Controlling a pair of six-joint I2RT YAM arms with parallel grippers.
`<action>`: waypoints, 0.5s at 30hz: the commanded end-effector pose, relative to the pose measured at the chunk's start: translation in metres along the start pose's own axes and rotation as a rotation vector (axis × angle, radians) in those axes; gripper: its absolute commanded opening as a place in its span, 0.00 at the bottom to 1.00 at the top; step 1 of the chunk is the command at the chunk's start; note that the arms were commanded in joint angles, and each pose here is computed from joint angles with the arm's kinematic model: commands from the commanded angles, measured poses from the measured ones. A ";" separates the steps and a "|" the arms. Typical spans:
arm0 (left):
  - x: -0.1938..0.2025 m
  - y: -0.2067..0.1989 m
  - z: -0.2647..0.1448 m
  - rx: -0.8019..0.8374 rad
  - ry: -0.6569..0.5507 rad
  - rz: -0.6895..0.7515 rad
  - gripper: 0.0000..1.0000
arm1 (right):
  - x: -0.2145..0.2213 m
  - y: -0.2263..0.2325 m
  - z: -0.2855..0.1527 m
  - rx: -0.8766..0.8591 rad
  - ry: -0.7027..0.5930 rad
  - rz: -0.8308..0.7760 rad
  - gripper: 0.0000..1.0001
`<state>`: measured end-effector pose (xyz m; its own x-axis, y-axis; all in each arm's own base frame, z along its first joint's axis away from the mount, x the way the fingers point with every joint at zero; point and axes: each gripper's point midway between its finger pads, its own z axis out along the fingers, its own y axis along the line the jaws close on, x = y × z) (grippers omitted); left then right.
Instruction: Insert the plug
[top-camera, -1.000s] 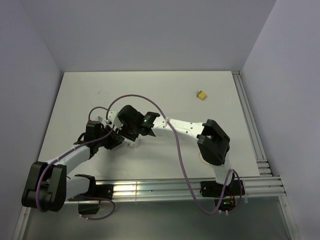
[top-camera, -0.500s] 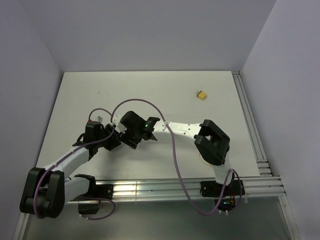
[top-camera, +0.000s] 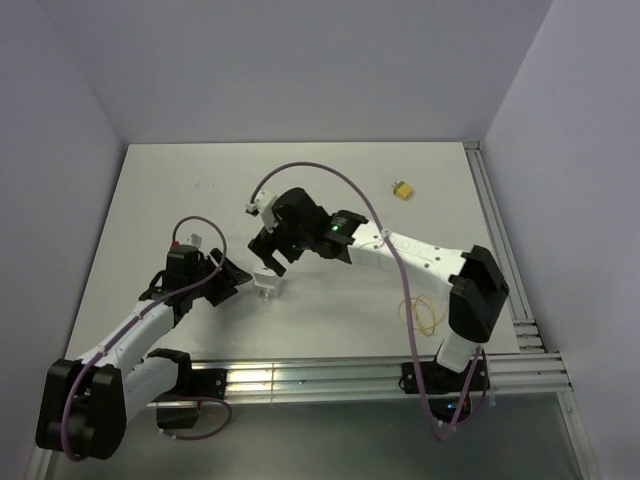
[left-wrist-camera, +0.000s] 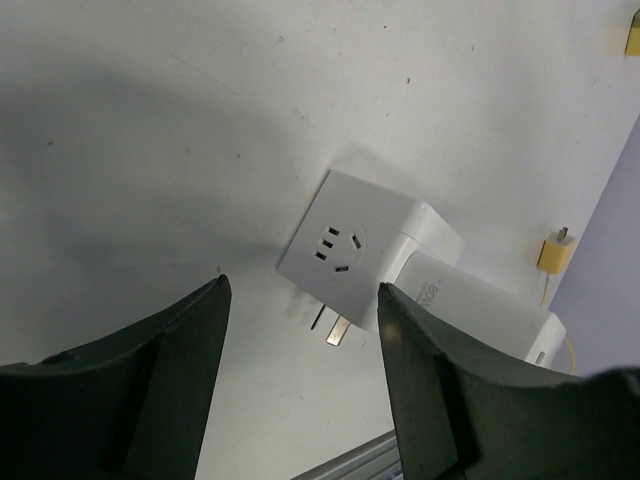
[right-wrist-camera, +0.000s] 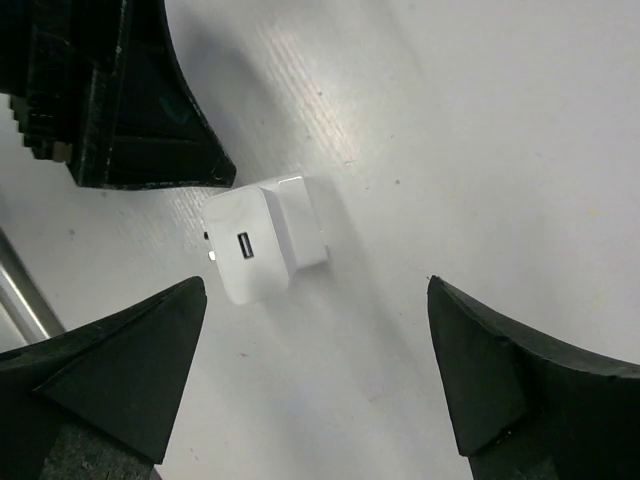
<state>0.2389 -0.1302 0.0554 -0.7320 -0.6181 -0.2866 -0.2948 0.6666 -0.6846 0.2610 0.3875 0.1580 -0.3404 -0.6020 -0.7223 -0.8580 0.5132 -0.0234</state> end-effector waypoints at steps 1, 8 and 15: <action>-0.004 0.002 -0.006 -0.021 -0.034 0.024 0.67 | -0.018 -0.004 -0.028 -0.043 -0.095 0.022 0.97; -0.023 0.013 -0.029 -0.112 -0.177 -0.031 0.71 | -0.022 0.015 -0.025 -0.120 -0.082 -0.056 0.89; -0.046 0.018 -0.049 -0.260 -0.273 -0.120 0.76 | -0.022 0.024 0.005 -0.117 -0.001 -0.078 0.82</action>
<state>0.2297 -0.0833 0.0719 -0.5740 -0.7292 -0.3725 -0.4788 0.6680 -0.5697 0.2507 0.4066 0.1564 -0.3108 -0.6359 -0.7064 -0.9073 0.4201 0.0211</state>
